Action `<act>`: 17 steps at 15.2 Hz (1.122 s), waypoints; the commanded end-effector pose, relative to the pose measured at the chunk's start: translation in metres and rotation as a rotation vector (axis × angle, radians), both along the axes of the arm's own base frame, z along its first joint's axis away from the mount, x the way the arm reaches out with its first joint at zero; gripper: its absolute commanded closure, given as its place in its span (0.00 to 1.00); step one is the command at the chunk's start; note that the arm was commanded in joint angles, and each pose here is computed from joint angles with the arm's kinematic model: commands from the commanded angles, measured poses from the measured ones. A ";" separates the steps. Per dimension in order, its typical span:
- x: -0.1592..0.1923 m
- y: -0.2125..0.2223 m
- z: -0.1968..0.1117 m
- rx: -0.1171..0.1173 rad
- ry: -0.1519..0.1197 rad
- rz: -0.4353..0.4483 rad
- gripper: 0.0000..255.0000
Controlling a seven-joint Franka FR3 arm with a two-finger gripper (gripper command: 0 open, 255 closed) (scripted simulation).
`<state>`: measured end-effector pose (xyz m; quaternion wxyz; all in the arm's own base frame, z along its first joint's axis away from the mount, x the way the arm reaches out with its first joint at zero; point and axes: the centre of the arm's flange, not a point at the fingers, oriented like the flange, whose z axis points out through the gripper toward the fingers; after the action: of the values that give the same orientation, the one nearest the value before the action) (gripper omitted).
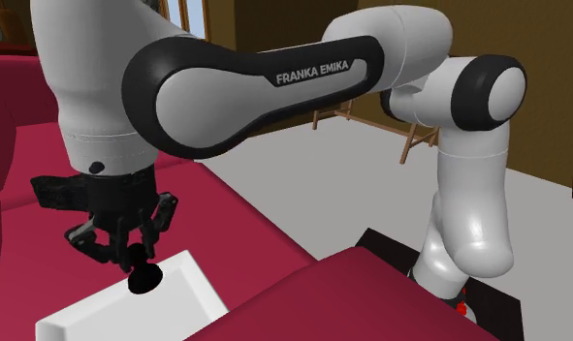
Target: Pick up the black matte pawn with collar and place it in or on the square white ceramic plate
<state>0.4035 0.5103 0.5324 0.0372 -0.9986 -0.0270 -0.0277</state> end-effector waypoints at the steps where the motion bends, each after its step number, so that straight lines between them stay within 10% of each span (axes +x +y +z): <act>1: -0.013 0.023 0.002 0.000 0.000 -0.002 1.00; 17: -0.020 0.034 -0.077 0.000 0.000 -0.002 1.00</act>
<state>0.3837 0.5450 0.4607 0.0369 -0.9986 -0.0263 -0.0278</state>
